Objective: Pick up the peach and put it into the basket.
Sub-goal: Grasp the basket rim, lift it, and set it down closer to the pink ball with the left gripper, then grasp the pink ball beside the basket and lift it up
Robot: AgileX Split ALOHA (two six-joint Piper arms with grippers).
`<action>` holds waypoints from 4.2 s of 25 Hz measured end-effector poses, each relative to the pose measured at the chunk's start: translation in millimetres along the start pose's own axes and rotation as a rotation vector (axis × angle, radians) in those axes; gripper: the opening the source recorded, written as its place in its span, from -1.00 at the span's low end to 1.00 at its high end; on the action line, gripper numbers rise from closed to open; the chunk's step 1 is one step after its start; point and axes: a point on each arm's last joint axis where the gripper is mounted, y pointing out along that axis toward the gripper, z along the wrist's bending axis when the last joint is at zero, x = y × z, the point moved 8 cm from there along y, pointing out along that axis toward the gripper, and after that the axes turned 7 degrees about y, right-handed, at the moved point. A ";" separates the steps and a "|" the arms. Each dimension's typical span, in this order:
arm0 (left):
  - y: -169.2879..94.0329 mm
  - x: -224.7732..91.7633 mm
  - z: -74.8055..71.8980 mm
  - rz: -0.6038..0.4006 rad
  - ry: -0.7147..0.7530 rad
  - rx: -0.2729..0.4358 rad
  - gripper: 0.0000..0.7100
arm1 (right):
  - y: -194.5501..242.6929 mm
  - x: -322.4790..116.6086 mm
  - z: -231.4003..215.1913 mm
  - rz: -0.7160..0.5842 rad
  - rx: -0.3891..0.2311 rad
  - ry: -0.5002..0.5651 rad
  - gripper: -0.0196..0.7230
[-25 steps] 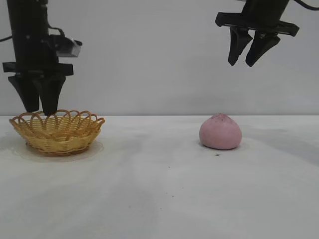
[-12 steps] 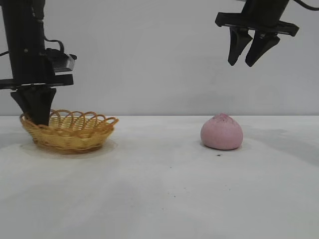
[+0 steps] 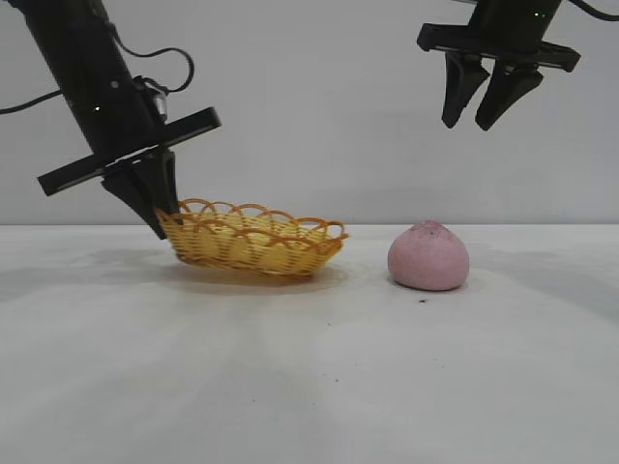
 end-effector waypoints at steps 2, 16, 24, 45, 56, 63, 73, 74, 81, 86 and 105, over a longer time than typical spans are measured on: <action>-2.5 -2.1 -0.7 0.001 0.023 -0.001 -0.85 | 0.0 0.0 0.1 0.000 0.001 0.001 -0.08; -82.2 16.8 2.3 -0.099 0.472 0.241 0.33 | 0.0 -0.2 1.1 0.001 0.006 0.005 -0.08; -102.9 40.0 16.7 -0.145 0.551 0.399 0.33 | 0.0 -0.2 1.7 0.001 0.010 0.009 -0.08; -227.7 -6.8 68.0 -0.379 0.311 0.535 0.33 | -0.1 -3.3 2.3 0.020 0.013 0.010 -0.08; -275.0 -168.7 62.7 -0.436 0.317 0.550 0.33 | 0.0 -5.4 6.1 0.032 0.030 0.006 -0.08; -264.1 -232.7 72.9 -0.412 0.294 0.538 0.33 | -0.1 -6.5 7.2 0.038 0.035 0.004 -0.08; -264.3 -269.8 71.0 -0.537 0.311 0.502 0.33 | -0.1 -8.6 8.3 0.050 0.037 0.001 -0.08; -267.5 -272.1 69.6 -0.570 0.318 0.501 0.33 | -0.1 -8.6 8.3 0.050 0.037 0.001 -0.08; -287.0 -294.6 61.7 -0.801 0.368 0.490 0.33 | 0.1 -17.4 9.2 0.101 0.043 0.000 -0.08; -286.7 -296.8 60.6 -0.805 0.387 0.488 0.33 | 1.9 -35.8 17.3 0.205 0.064 -0.019 -0.08; -285.8 -296.9 58.9 -0.803 0.393 0.478 0.33 | 52.4 -85.6 50.4 0.416 0.091 -0.129 -0.95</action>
